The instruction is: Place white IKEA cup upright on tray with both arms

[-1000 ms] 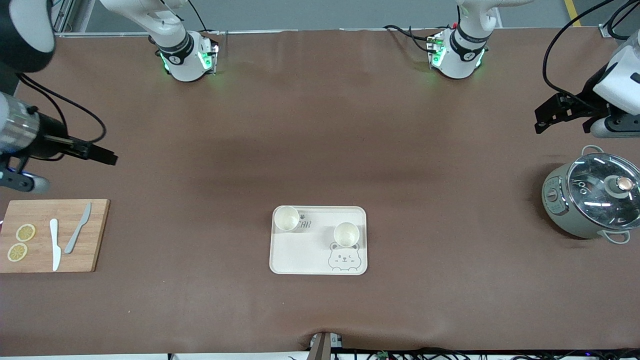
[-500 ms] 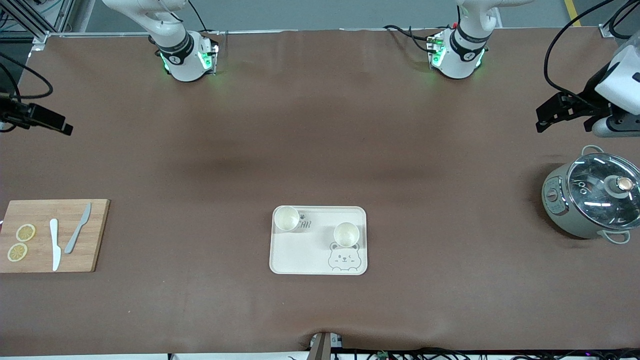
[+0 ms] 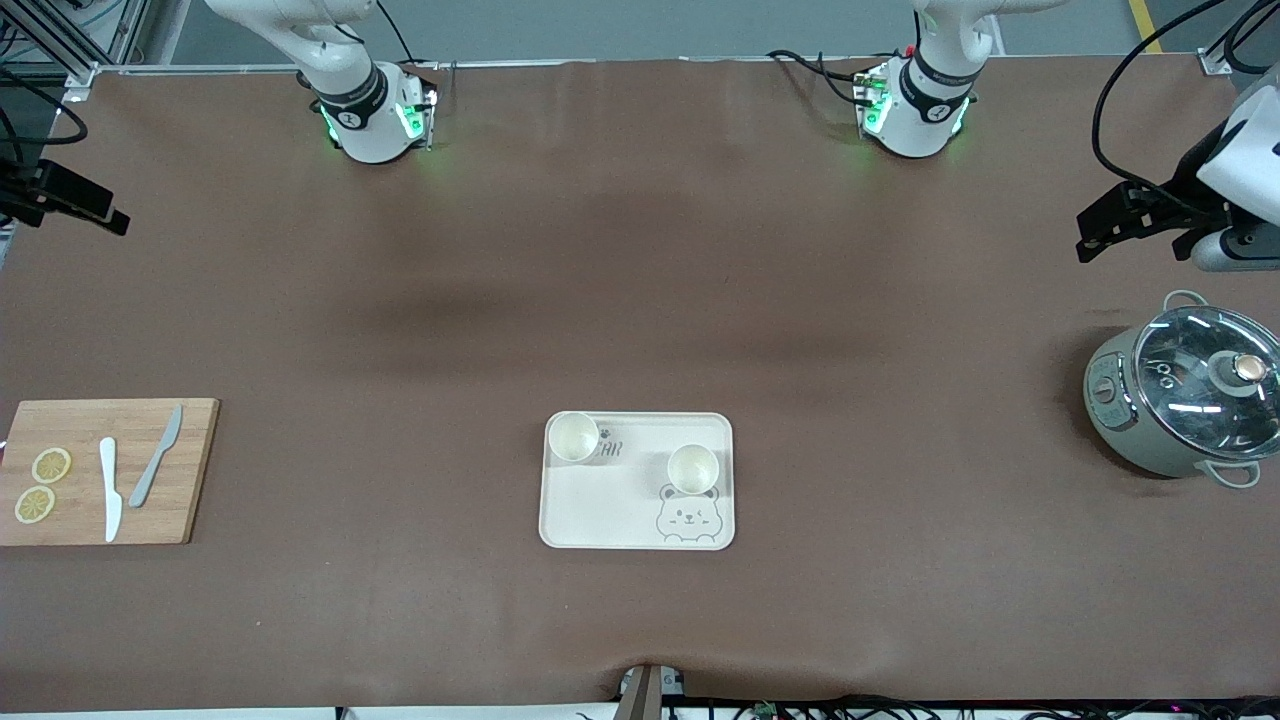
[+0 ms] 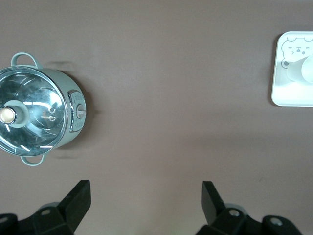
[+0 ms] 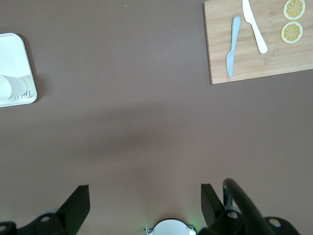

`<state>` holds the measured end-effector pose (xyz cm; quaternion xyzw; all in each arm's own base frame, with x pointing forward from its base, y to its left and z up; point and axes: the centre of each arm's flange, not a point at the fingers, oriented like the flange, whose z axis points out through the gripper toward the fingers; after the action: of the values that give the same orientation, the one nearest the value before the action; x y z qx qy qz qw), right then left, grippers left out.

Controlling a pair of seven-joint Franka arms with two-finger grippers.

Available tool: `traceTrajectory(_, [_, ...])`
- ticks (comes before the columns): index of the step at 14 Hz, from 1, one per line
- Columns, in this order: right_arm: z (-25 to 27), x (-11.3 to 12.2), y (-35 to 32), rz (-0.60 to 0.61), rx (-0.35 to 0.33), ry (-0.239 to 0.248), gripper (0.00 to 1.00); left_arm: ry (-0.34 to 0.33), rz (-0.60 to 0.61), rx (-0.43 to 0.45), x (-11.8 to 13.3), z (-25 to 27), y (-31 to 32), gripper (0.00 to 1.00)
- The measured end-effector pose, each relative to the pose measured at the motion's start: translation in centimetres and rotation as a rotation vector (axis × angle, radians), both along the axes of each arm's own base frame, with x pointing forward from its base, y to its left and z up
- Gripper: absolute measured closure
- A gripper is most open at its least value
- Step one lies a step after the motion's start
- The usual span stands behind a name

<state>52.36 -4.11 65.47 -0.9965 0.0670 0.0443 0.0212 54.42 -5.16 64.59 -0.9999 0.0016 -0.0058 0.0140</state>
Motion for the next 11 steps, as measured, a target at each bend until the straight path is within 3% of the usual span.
traceTrajectory(4, [0.2,0.4,-0.1,0.004,-0.027,-0.033,0.00,0.006,0.008,0.001,-0.1,0.0,0.4,0.00])
traceTrajectory(11, [0.1,0.3,0.9,0.031,-0.050,-0.013,0.00,-0.008,0.010,0.000,-0.1,0.8,0.6,0.00])
